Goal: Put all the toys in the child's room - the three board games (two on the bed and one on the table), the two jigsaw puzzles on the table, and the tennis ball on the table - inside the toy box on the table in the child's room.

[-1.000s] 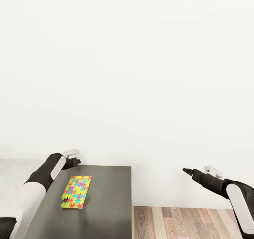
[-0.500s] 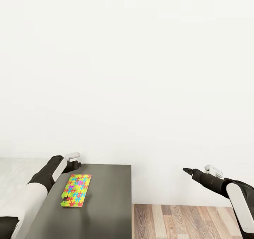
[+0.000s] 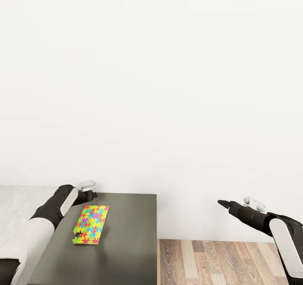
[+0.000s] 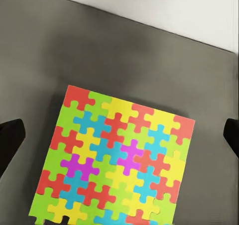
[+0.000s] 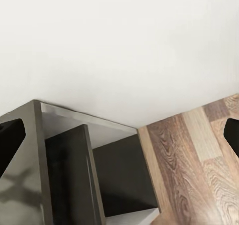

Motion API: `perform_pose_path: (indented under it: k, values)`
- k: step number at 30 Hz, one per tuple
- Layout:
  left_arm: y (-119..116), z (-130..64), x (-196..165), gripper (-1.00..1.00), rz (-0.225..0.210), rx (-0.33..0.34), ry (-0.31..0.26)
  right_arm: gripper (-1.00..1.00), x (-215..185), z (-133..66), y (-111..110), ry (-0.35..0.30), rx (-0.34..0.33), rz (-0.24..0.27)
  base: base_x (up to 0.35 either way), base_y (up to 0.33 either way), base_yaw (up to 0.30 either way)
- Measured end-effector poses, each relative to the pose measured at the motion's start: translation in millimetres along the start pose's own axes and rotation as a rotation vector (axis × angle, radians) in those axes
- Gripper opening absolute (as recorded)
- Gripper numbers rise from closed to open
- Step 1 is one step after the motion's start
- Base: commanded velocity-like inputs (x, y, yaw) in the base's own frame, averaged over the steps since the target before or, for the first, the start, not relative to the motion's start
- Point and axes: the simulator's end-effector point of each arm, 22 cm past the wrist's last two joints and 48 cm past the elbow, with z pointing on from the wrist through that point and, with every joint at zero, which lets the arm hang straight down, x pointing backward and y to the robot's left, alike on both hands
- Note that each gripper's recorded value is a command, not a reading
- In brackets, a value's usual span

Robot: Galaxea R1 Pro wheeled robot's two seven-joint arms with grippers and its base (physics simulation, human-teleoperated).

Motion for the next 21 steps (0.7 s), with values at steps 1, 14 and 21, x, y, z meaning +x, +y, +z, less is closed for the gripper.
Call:
perform_pose_path:
  k: [1, 14, 21]
  values:
    - [1, 0.0, -1, 1.00, 0.000, 0.022, 0.000, 1.00, 0, 0.4, -1, 0.001, 0.001, 0.000, 0.000, 0.000, 0.000]
    - [22, -1.6, -7, 1.00, -0.014, 0.158, 0.002, 1.00, 9, 8.9, -2, 0.025, 0.008, -0.004, 0.000, 0.000, 0.000]
    - [23, 3.1, -3, 1.00, -0.014, 0.160, 0.011, 1.00, 13, 13.2, -4, 0.036, 0.013, -0.006, 0.000, 0.000, 0.000]
